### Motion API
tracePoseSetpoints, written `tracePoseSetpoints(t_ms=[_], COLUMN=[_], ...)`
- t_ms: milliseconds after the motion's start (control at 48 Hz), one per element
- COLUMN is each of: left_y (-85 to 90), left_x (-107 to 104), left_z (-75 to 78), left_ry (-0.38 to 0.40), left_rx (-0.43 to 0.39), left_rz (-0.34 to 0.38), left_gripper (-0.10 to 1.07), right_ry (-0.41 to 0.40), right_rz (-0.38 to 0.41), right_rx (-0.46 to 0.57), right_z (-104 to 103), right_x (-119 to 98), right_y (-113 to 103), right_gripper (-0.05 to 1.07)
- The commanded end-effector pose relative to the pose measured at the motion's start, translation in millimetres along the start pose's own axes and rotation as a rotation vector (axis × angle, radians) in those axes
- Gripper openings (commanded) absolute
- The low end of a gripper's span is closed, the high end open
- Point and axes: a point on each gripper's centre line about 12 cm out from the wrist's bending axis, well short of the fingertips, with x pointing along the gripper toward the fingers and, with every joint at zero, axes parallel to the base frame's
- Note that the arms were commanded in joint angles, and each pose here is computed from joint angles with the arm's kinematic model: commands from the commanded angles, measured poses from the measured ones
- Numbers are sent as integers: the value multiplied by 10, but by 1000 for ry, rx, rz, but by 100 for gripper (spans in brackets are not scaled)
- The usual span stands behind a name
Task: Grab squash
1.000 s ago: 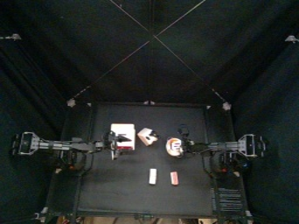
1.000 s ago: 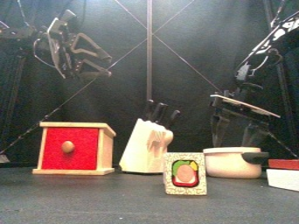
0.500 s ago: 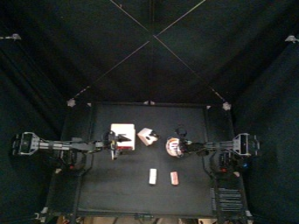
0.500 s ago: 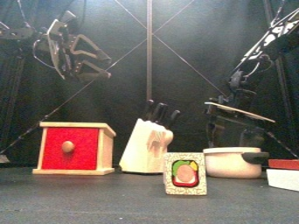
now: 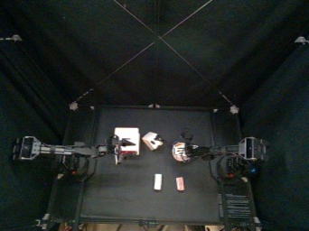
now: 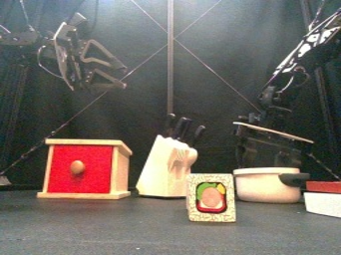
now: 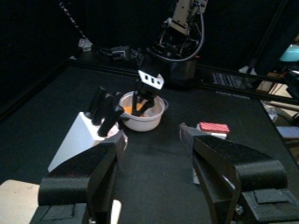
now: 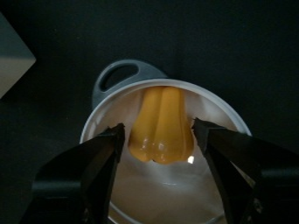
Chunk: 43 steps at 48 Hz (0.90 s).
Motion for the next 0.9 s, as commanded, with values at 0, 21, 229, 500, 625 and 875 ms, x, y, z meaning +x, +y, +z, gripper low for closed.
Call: tracePoseSetpoints(t_ms=[0,21,229,500,625,875], left_y=[3,3,17,31,31,31], left_x=[12,10,-5,-62,-79,-88], left_z=[57,51,51,67,68,75], left_ry=[-22,-20,-22,-36,-39,-44], left_rx=[1,2,2,-2,-4,-4], left_rz=[2,1,6,10,9,9], left_gripper=[89,89,89,89,89,89], right_ry=[-7,-5,-4,-10,-9,-12], right_rz=[32,30,29,40,40,50], right_rx=[7,6,10,11,13,17], right_z=[43,39,44,69,68,80], right_x=[-32,-24,-12,-27,-27,-50], right_y=[79,78,79,121,121,142], right_gripper=[94,94,94,92,87,80])
